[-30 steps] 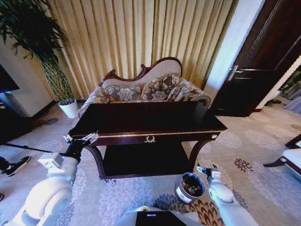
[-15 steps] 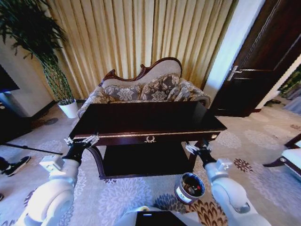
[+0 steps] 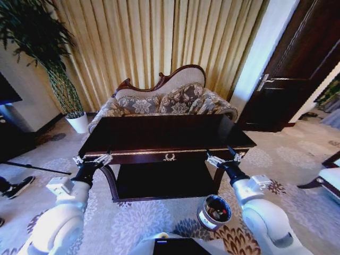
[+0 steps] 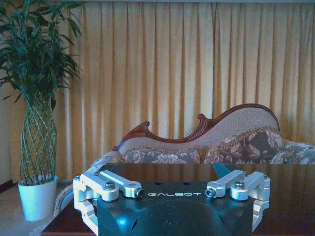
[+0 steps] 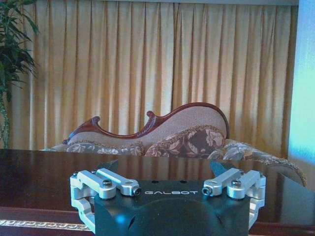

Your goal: Move to the front of the table and place the trash on the table into the trash bin.

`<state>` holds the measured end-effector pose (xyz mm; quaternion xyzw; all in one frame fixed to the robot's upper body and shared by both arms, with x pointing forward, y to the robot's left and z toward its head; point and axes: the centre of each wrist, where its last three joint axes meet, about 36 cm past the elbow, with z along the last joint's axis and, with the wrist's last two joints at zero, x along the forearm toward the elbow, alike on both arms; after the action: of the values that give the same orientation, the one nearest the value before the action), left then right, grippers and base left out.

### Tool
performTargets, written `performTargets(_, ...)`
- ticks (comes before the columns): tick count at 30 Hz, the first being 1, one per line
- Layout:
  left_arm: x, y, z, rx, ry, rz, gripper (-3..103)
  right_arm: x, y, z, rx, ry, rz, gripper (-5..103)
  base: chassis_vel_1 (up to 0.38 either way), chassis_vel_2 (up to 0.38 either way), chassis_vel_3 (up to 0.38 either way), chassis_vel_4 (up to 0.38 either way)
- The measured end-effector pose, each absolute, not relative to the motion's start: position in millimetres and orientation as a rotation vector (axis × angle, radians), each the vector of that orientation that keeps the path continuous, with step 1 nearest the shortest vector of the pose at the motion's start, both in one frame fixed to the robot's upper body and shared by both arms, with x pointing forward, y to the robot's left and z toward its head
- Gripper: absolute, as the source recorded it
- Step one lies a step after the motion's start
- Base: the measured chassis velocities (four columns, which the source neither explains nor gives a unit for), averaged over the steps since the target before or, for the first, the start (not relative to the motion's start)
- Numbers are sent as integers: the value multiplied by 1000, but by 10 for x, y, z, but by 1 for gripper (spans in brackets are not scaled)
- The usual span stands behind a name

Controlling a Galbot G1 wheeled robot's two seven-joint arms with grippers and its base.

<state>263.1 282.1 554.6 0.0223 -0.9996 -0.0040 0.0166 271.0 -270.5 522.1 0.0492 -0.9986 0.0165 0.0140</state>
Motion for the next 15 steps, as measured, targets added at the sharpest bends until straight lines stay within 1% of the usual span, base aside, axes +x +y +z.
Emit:
performTargets(5, 2641, 2844, 5569, 64, -3115, -39, 100, 2698, -2698, 5227, 163, -3109, 50, 100, 0, 0, 0, 0)
performTargets(8, 2641, 2848, 5572, 61, -3115, -45, 100, 2686, -2694, 5233, 165, -3108, 49, 100, 48, -60, -70, 61)
performTargets(15, 2637, 2844, 5565, 56, -3111, -45, 100, 2663, -2699, 5230, 158, -3105, 52, 100, 146, -146, -138, 153)
